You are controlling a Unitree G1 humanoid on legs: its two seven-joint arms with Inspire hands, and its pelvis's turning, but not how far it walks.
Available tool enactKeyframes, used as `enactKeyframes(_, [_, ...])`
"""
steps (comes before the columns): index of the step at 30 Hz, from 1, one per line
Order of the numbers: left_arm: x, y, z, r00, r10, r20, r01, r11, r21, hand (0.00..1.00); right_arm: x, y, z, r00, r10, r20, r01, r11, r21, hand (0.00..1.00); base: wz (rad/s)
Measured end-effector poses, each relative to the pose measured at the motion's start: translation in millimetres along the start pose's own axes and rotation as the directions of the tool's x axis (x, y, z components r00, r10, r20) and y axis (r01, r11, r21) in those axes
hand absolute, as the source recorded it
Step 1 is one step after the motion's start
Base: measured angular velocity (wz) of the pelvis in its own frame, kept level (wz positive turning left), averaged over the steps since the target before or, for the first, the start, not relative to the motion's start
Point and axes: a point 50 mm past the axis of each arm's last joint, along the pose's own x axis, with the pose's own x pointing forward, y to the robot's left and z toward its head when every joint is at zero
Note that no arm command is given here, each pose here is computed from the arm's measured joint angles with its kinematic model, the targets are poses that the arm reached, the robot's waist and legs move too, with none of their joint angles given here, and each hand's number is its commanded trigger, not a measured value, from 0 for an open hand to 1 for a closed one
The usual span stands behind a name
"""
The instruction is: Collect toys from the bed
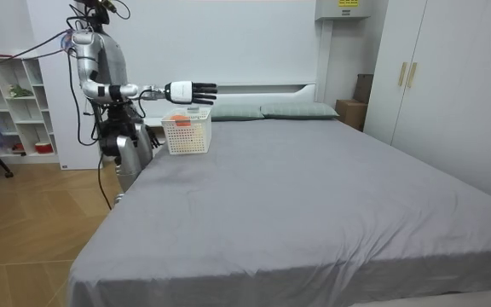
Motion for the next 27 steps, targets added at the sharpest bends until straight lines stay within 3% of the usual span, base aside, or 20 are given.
enactKeyframes(6, [-0.1,0.9,1.6,1.0,0.001,0.012,-0.001,1.0,-0.014,0.0,-7.7,-30.1,-11.6,0.983,-0.178,-0.048,0.178,0.984,0.008,0.0,-0.17])
enactKeyframes(13, [-2.3,2.7,-10.9,1.0,0.016,-0.016,-0.016,1.0,0.002,0.0,-12.7,-43.0,-27.0,0.946,-0.303,-0.114,0.308,0.951,0.029,0.0,-0.1])
enactKeyframes(19, [-3.5,2.2,-17.4,0.999,0.023,-0.044,-0.024,0.999,-0.032,0.0,-31.6,-49.5,-78.5,0.875,-0.344,-0.342,0.378,0.925,0.038,0.0,-0.16])
enactKeyframes(23, [-4.0,1.8,-21.1,0.998,0.022,-0.06,-0.025,0.999,-0.042,0.0,-63.1,-50.0,-117.8,0.776,-0.36,-0.519,0.462,0.883,0.078,0.0,-0.11])
enactKeyframes(25, [-4.1,2.0,-21.3,0.998,0.023,-0.058,-0.026,0.998,-0.053,0.0,-80.8,-49.5,-142.6,0.683,-0.358,-0.637,0.527,0.845,0.091,0.0,0.02])
enactKeyframes(27, [-4.2,2.2,-22.3,0.998,0.023,-0.062,-0.028,0.996,-0.084,0.0,-116.5,-46.3,-177.5,0.521,-0.351,-0.778,0.585,0.81,0.026,0.0,0.04])
